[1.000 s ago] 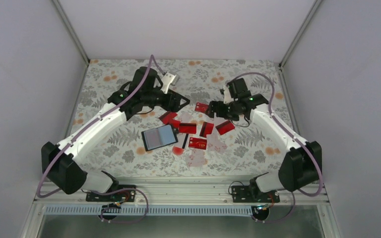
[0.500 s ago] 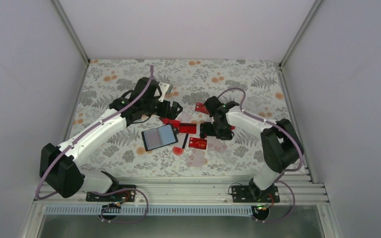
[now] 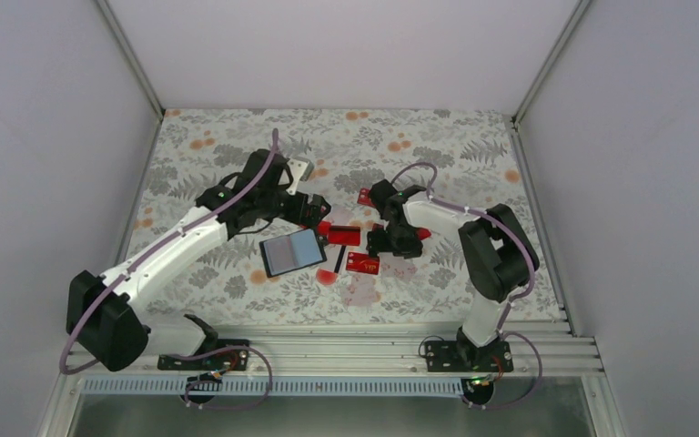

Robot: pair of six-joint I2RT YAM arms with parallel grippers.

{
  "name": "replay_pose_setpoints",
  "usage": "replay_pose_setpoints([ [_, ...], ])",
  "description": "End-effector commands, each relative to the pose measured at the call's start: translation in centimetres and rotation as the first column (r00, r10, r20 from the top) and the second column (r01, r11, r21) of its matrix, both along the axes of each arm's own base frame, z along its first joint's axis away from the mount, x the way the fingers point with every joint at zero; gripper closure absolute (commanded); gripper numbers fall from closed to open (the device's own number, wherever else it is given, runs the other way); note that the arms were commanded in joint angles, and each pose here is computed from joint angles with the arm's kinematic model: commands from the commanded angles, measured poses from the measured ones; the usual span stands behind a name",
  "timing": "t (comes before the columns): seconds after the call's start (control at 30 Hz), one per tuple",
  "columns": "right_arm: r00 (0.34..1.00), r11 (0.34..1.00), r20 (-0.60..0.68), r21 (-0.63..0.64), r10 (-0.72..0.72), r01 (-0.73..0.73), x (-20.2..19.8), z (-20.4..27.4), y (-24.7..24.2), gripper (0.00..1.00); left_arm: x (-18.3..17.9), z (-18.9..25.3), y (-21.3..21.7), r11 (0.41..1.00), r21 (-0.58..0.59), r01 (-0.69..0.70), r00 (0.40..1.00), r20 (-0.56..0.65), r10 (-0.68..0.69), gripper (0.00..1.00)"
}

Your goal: Put the credit cards into the card holder

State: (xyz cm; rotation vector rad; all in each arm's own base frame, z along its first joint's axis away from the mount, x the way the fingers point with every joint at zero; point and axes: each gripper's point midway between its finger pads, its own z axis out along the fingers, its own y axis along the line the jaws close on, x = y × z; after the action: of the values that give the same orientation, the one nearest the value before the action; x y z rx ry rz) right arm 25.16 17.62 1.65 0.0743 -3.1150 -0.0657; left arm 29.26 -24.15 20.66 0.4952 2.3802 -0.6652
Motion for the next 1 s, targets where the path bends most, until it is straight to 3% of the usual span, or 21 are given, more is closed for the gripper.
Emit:
replay_pose_setpoints([
  [0.0, 1.0, 0.999, 0.004, -0.034, 0.019, -0.019, -0.3, -0.6, -0.7, 0.15, -1.4, 0.9, 0.2, 0.999, -0.016, 0.046, 0.999, 0.03, -0.046, 0.0],
  [0.17, 1.0, 0.998, -0.013, -0.059, 0.003, -0.004, -0.8, -2.6, -2.1, 0.22, -2.3, 0.8, 0.5, 0.998, -0.002, 0.068, 0.997, 0.033, -0.068, 0.0],
  [0.43, 0.998, 0.989, -0.031, -0.14, 0.048, -0.052, -1.0, -5.4, -3.2, 0.5, -2.7, 1.6, 0.5, 0.998, -0.022, 0.057, 0.998, 0.039, -0.056, 0.0],
  [0.53, 0.996, 0.98, -0.064, -0.184, 0.064, -0.074, -1.7, -6.7, -3.7, 0.54, -2.7, 1.8, 0.5, 0.998, -0.021, 0.056, 0.998, 0.042, -0.055, 0.0],
  [0.63, 0.996, 0.986, -0.062, -0.148, 0.068, -0.076, -1.9, -6.7, -3.0, 0.58, -3.0, 2.0, 0.6, 0.999, -0.017, 0.05, 0.998, 0.046, -0.049, 0.0],
  [0.97, 0.993, 0.997, 0.1, 0.034, 0.067, -0.07, 1.5, 0.8, 0.9, 0.59, -3.6, 2.4, 1.1, 0.999, -0.053, 0.003, 1.0, 0.028, -0.002, 0.0],
])
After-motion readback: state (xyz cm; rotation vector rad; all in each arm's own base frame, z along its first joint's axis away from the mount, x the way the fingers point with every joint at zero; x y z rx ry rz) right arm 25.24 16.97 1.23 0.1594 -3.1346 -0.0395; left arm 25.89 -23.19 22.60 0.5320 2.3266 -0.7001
